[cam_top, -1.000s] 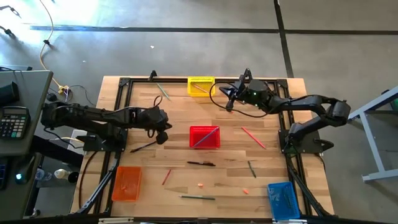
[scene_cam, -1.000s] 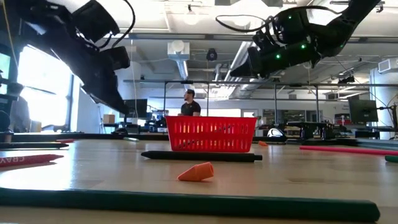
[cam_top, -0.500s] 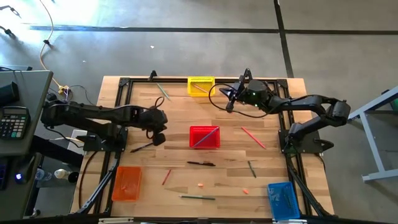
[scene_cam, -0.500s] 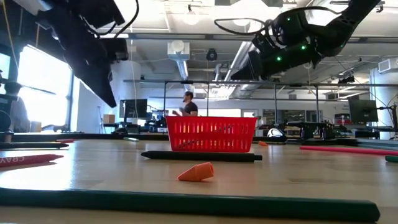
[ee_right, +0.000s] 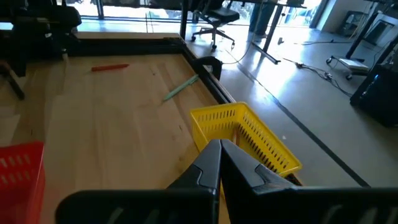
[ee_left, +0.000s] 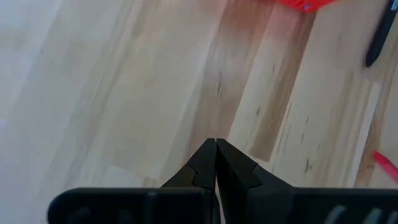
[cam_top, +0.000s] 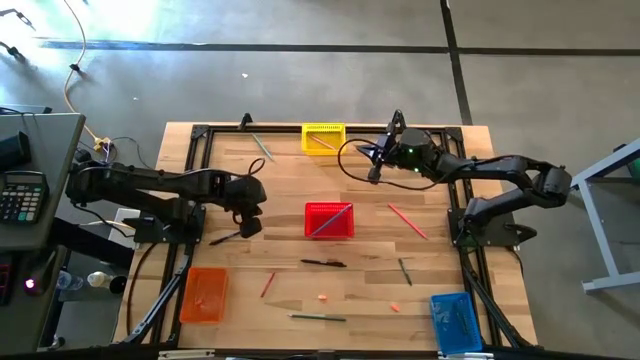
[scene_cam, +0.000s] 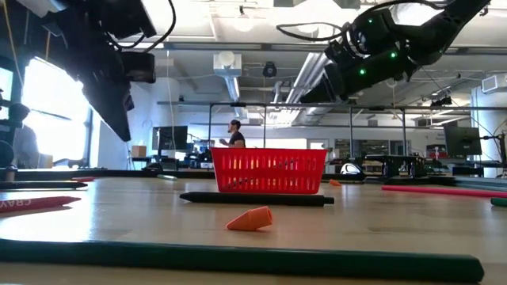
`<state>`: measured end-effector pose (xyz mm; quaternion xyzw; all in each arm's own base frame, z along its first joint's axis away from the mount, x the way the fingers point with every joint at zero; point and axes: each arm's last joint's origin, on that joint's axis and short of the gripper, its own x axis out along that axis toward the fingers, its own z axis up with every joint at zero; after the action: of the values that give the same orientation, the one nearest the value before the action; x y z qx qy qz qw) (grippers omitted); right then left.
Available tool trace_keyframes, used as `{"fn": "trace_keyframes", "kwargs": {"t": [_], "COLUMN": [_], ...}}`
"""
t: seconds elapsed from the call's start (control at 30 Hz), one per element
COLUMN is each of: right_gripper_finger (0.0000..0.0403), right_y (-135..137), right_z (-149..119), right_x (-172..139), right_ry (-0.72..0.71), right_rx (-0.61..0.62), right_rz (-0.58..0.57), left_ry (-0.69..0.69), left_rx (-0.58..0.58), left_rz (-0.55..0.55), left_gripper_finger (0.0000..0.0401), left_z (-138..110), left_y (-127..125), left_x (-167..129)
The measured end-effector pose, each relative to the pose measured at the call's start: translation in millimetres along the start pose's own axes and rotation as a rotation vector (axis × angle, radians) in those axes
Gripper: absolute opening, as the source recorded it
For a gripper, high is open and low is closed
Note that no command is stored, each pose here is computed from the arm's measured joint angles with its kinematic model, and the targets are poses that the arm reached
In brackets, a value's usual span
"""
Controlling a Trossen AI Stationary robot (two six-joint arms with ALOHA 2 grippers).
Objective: Sort crayons/erasers/pens/pencils in bins
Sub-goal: Put the black ball pen into the yellow bin
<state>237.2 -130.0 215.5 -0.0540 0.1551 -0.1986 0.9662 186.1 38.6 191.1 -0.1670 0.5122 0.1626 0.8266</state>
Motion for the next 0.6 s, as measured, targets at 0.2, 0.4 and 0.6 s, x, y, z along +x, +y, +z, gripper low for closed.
{"fn": "trace_keyframes", "kwargs": {"t": [0.2, 0.4, 0.6], "right_gripper_finger": [0.0, 0.0, 0.0], "right_y": [0, 1, 12], "right_z": [-2, -3, 4], "right_x": [0, -1, -18], "right_ry": [0.019, 0.041, 0.078], "right_rx": [-0.013, -0.012, -0.038], "right_rz": [0.003, 0.008, 0.064], "left_ry": [0.063, 0.086, 0.095], "left_rx": [-0.024, -0.038, -0.091], "left_rz": [0.004, 0.02, 0.032], "left_gripper_finger": [0.0001, 0.0004, 0.0038], "left_z": [-8, -14, -16], "left_y": [-6, -13, -20], "left_x": [0, -1, 1]}}
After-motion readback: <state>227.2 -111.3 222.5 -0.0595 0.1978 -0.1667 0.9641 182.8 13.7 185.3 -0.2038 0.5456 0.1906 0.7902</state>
